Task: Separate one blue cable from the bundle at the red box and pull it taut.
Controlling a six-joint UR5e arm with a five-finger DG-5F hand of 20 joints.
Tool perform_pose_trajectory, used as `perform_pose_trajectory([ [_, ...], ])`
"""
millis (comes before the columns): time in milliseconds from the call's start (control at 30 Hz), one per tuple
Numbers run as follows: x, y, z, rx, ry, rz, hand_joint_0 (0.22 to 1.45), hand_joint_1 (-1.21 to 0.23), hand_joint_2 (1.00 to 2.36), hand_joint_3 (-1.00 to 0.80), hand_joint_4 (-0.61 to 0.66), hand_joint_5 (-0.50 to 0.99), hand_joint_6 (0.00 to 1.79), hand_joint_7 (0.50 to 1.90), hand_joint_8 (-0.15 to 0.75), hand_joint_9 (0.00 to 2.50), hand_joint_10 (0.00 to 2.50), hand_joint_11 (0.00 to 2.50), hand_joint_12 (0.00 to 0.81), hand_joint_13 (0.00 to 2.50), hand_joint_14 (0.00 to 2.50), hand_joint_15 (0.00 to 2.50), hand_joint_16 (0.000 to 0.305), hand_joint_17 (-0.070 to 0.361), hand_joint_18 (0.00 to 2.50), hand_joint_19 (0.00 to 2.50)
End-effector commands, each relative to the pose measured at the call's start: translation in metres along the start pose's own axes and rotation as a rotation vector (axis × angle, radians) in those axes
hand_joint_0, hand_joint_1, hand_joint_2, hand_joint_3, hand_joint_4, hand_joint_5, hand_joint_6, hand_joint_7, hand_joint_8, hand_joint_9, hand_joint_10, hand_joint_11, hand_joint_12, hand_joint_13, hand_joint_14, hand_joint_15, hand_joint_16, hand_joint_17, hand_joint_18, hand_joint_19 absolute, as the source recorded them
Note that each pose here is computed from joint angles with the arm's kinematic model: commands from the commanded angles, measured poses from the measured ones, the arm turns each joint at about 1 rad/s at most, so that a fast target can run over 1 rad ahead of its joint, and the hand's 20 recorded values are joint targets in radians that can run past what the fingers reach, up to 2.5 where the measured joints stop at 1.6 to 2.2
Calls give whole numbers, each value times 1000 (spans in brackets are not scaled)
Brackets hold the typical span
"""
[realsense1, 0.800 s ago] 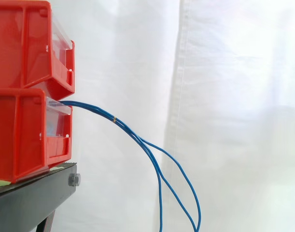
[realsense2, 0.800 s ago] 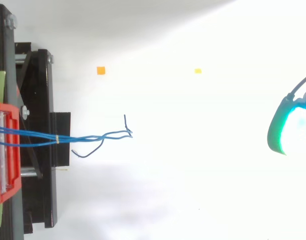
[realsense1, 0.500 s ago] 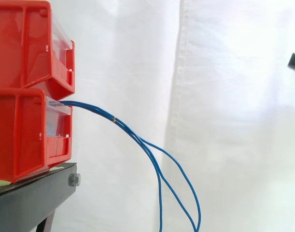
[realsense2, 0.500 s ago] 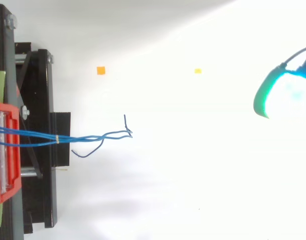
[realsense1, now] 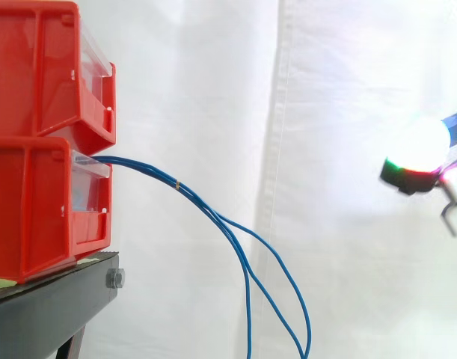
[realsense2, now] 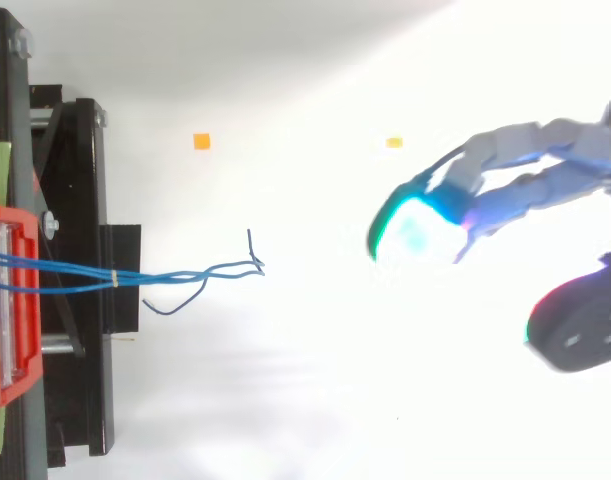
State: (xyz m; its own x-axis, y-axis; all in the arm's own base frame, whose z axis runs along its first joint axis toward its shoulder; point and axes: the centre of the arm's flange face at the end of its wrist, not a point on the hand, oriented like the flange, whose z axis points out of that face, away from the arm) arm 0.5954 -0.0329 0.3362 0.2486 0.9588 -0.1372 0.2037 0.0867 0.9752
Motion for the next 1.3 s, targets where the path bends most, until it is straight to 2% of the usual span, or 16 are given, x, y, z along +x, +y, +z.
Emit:
perform_pose_trajectory([
  [0, 14, 1, 20, 30, 12, -15, 519, -601, 1000, -500, 214, -204, 503, 924, 306, 677, 18, 672, 376, 628, 17, 462, 45, 101, 514, 573],
  [33, 19, 3, 27, 34, 17, -11, 516, -621, 1000, -500, 213, -204, 503, 924, 301, 675, 18, 664, 367, 633, 17, 467, 44, 100, 514, 564],
  [133, 24, -1, 34, 30, 17, -9, 518, -662, 1000, -500, 209, -205, 503, 926, 291, 692, 16, 673, 358, 641, 18, 459, 42, 95, 513, 554],
  [167, 27, -1, 37, 10, 16, -1, 520, -676, 1000, -500, 207, -204, 503, 926, 289, 695, 17, 675, 356, 641, 17, 461, 42, 94, 513, 554],
  [300, 34, -9, 46, -17, 3, 3, 518, -704, 1000, -500, 218, -204, 503, 922, 296, 690, 17, 675, 363, 640, 17, 455, 42, 94, 507, 538],
  [367, 38, -21, 52, -9, 0, 3, 519, -707, 1000, -500, 213, -205, 503, 923, 297, 680, 17, 672, 361, 636, 17, 453, 41, 93, 499, 519],
  [400, 38, -22, 55, -13, 0, 9, 520, -706, 1000, -500, 216, -205, 503, 920, 296, 683, 17, 674, 360, 636, 17, 453, 41, 93, 496, 520],
  [433, 40, -31, 62, -7, -3, 17, 523, -704, 1000, -500, 213, -204, 503, 920, 296, 691, 19, 671, 361, 635, 17, 459, 41, 92, 489, 521],
  [567, 44, -34, 75, -29, -17, 43, 525, -691, 1000, -500, 217, -200, 503, 918, 294, 699, 19, 666, 362, 644, 17, 463, 40, 91, 479, 521],
  [667, 40, -34, 77, -38, -42, 44, 525, -688, 1000, -500, 219, -199, 503, 920, 297, 707, 17, 668, 364, 647, 17, 453, 41, 91, 477, 514],
  [700, 33, -33, 78, -40, -69, 47, 525, -687, 1000, -500, 217, -198, 503, 921, 294, 709, 19, 672, 363, 647, 17, 458, 40, 91, 476, 514],
  [833, 24, -34, 80, -39, -97, 53, 524, -677, 1000, -500, 218, -196, 503, 915, 298, 720, 19, 676, 366, 653, 17, 461, 41, 91, 471, 521],
  [900, 14, -35, 82, -37, -123, 52, 523, -675, 1000, -500, 219, -196, 503, 918, 298, 720, 20, 675, 366, 657, 17, 464, 41, 91, 472, 525],
  [1133, -1, -32, 86, -42, -142, 59, 524, -666, 1000, -500, 223, -194, 503, 918, 299, 727, 20, 670, 366, 659, 17, 468, 41, 92, 471, 523],
  [1167, -5, -32, 87, -42, -148, 57, 524, -666, 1000, -500, 220, -194, 503, 918, 300, 728, 17, 669, 366, 660, 17, 467, 41, 92, 470, 523],
  [1267, -14, -33, 90, -44, -161, 36, 524, -664, 1000, -500, 220, -193, 503, 919, 301, 728, 20, 677, 367, 661, 17, 469, 41, 92, 469, 525],
])
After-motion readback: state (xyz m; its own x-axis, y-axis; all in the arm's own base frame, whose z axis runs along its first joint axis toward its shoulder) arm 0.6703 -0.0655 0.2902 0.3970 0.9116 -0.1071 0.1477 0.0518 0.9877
